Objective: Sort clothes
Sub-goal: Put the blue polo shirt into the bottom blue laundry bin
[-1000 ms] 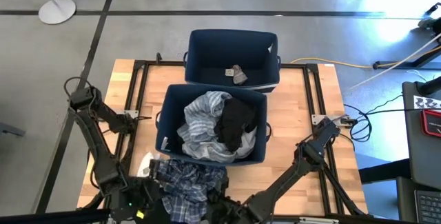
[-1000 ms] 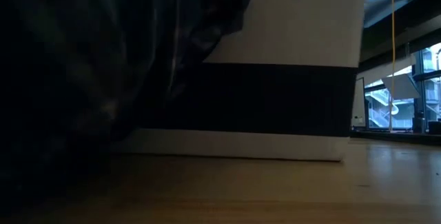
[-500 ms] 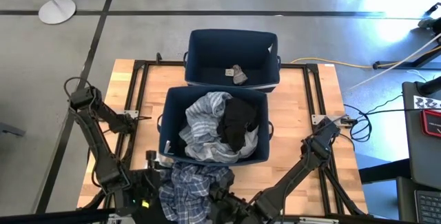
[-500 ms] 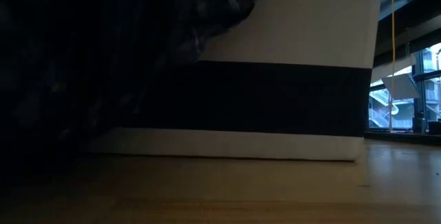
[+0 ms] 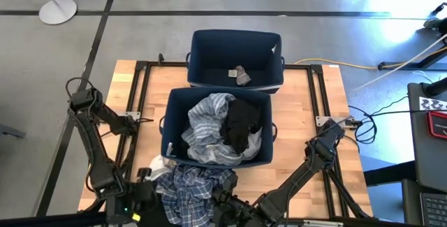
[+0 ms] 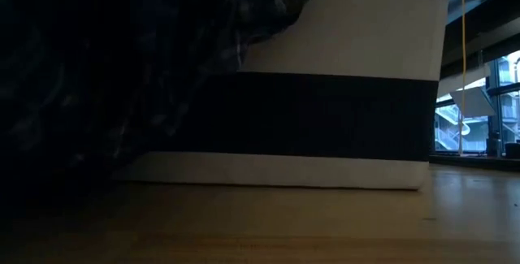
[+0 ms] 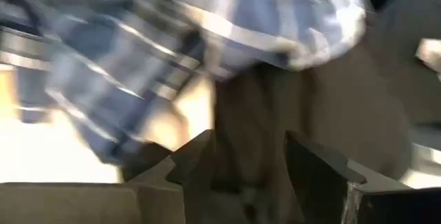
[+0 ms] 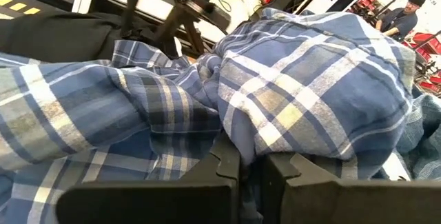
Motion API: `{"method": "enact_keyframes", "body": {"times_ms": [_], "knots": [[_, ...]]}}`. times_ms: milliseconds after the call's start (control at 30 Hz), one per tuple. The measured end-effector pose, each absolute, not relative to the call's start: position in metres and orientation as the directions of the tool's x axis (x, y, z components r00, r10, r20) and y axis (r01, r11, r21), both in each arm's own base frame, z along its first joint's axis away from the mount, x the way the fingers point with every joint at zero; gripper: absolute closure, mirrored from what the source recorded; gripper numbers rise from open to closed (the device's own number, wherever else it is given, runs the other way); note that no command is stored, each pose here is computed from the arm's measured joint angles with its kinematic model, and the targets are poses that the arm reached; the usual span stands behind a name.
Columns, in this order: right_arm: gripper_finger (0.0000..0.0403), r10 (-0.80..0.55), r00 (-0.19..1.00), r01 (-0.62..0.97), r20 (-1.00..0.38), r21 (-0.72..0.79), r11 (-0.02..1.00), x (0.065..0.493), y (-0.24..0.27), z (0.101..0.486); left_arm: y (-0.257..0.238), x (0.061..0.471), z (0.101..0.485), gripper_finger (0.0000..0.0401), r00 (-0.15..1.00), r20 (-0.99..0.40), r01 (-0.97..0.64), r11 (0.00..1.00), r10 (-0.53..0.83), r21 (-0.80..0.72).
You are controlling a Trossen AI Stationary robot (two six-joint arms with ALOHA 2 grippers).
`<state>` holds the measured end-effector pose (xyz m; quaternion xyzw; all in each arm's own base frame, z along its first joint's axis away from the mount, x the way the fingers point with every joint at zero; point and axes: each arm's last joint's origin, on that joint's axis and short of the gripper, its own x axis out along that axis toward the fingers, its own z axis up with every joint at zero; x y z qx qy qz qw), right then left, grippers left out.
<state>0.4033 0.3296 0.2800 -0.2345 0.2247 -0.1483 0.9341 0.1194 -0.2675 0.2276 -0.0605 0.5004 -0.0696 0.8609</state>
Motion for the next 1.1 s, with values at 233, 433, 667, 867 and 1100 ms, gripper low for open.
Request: {"method": "enact_keyframes", "body": {"times_ms": [233, 433, 667, 867, 1100], "knots": [[0.0379, -0.383, 0.855, 0.174, -0.349, -0.503, 0.846, 0.403, 0.330, 0.280, -0.284, 0.111, 0.222, 0.0235, 0.496, -0.799, 0.162, 0.940, -0.341, -0.301], [0.0378, -0.383, 0.856, 0.177, -0.346, -0.500, 0.848, 0.404, 0.330, 0.280, -0.264, 0.113, 0.175, 0.0235, 0.486, -0.816, 0.074, 0.945, -0.313, -0.319], [0.0378, -0.358, 0.882, 0.176, -0.308, -0.490, 0.854, 0.405, 0.336, 0.286, -0.231, 0.115, 0.141, 0.0236, 0.463, -0.867, -0.106, 0.960, -0.183, -0.259], [0.0377, -0.321, 0.913, 0.150, -0.252, -0.524, 0.839, 0.402, 0.344, 0.300, -0.220, 0.119, 0.134, 0.0236, 0.477, -0.869, -0.157, 0.959, -0.134, -0.234], [0.0377, -0.327, 0.926, 0.181, -0.190, -0.538, 0.823, 0.389, 0.339, 0.336, -0.220, 0.120, 0.132, 0.0236, 0.513, -0.850, -0.134, 0.968, -0.115, -0.212]]}}
